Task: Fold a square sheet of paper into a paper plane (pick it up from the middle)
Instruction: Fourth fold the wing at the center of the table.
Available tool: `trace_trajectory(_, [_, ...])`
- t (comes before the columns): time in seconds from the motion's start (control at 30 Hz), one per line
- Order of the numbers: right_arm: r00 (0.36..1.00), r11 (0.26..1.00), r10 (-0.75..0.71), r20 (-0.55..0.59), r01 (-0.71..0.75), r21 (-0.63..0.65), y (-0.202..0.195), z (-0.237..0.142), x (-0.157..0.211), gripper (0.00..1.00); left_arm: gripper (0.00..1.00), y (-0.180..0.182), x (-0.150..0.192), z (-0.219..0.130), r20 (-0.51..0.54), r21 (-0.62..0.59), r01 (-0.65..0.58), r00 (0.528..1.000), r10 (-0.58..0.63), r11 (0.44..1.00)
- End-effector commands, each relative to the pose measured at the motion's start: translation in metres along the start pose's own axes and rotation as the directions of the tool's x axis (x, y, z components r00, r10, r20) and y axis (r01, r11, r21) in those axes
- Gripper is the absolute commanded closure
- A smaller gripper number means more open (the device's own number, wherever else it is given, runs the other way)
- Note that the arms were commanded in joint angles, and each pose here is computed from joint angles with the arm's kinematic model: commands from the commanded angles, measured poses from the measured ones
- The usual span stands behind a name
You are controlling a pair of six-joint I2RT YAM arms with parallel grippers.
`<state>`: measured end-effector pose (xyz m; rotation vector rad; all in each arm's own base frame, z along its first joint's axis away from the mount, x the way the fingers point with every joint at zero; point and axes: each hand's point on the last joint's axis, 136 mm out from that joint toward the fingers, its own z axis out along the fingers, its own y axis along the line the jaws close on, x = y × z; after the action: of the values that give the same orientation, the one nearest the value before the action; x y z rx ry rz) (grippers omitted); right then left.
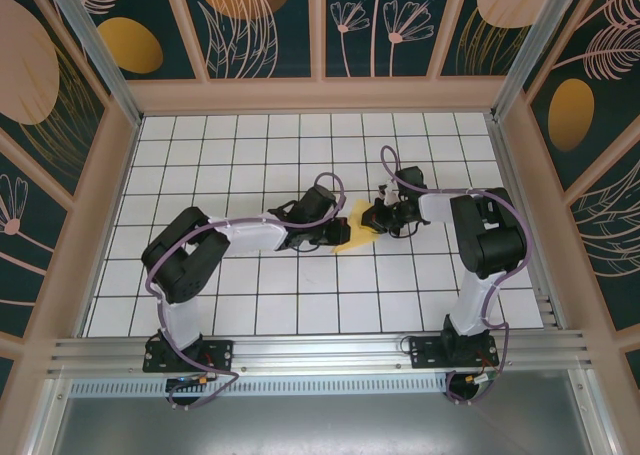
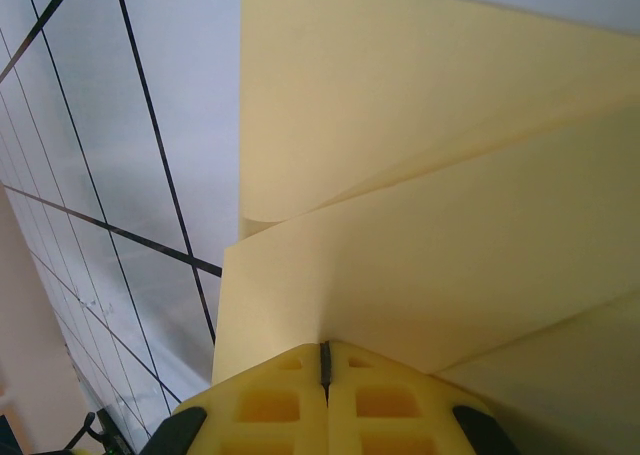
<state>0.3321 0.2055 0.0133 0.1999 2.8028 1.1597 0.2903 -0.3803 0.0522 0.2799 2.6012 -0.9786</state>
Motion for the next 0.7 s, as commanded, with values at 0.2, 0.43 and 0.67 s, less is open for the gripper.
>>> trace_trajectory(0.2, [0.995,0.978,0.080,-0.054,-0.068,0.198,-0.056,0.018,0.025,1.00,0.94,0.012,0.006,0.024,-0.048,-0.037,0.022,0.999,-0.024,0.999])
trace_trajectory(0.43, [0.995,0.977,0.082,-0.056,-0.069,0.203,-0.058,0.019,0.026,1.00,0.95,0.034,0.024,0.027,-0.087,-0.109,0.035,0.995,-0.045,0.993])
trace_trajectory(0.67, [0.995,0.975,0.087,-0.057,-0.073,0.212,-0.060,0.019,0.026,1.00,0.96,0.050,0.045,0.021,-0.111,-0.130,0.060,0.991,-0.075,0.990])
